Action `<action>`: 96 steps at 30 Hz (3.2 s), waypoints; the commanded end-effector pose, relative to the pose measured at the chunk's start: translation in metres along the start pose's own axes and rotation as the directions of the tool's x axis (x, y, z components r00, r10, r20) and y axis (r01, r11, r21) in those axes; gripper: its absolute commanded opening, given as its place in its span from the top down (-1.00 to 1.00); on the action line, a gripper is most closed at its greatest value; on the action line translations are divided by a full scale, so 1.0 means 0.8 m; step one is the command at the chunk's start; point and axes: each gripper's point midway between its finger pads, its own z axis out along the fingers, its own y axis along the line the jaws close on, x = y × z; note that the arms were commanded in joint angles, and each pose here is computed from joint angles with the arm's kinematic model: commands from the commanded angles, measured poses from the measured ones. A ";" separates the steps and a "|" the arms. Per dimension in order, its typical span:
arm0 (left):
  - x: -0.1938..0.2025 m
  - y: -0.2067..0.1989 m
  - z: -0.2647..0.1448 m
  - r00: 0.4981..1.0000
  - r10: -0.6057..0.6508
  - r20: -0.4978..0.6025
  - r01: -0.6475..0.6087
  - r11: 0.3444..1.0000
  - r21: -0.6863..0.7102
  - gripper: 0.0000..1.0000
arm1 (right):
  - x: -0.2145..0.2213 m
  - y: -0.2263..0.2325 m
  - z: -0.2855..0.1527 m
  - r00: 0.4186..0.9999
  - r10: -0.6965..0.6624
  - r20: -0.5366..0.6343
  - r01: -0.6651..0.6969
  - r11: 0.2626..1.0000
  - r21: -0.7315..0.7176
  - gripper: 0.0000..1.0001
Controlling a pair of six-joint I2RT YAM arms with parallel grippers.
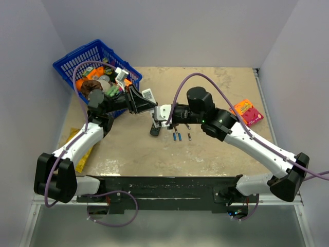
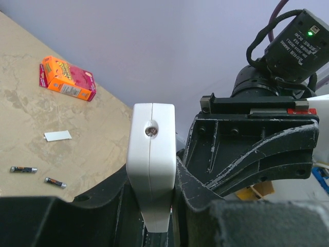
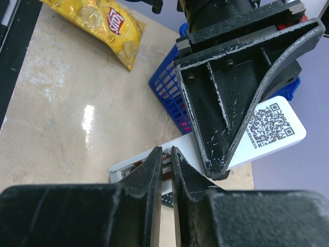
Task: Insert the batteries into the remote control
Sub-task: Adjust the battery in the remote control.
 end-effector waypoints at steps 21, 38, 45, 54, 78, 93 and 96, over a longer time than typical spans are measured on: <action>-0.013 -0.032 0.000 0.997 0.024 0.074 -0.030 0.996 0.080 1.00 | 0.011 -0.007 -0.007 0.996 0.090 -0.006 -0.089 0.990 0.113 0.67; -0.008 -0.024 0.000 0.998 0.021 0.062 -0.026 0.997 0.071 1.00 | 0.001 -0.021 -0.011 0.998 0.070 -0.002 -0.069 0.988 0.139 0.38; -0.003 -0.020 0.000 0.999 0.018 0.051 -0.021 0.997 0.068 1.00 | -0.014 -0.033 -0.015 0.998 0.055 0.025 -0.058 0.985 0.162 0.25; -0.003 -0.021 0.000 0.999 0.023 0.045 -0.026 0.997 0.071 1.00 | -0.017 -0.036 -0.015 0.999 0.044 0.029 -0.048 0.985 0.167 0.21; -0.013 -0.035 0.002 0.998 0.057 0.042 -0.060 0.994 0.092 1.00 | 0.005 -0.022 -0.003 0.998 0.038 -0.040 -0.034 0.995 0.093 0.68; -0.043 -0.055 0.006 0.991 0.084 0.101 -0.095 0.990 0.108 1.00 | 0.053 0.020 -0.003 0.980 0.094 -0.175 -0.097 0.995 -0.006 0.85; -0.049 -0.057 0.007 0.989 0.093 0.118 -0.106 0.989 0.108 1.00 | 0.061 0.028 -0.004 0.975 0.106 -0.196 -0.113 0.993 -0.022 0.86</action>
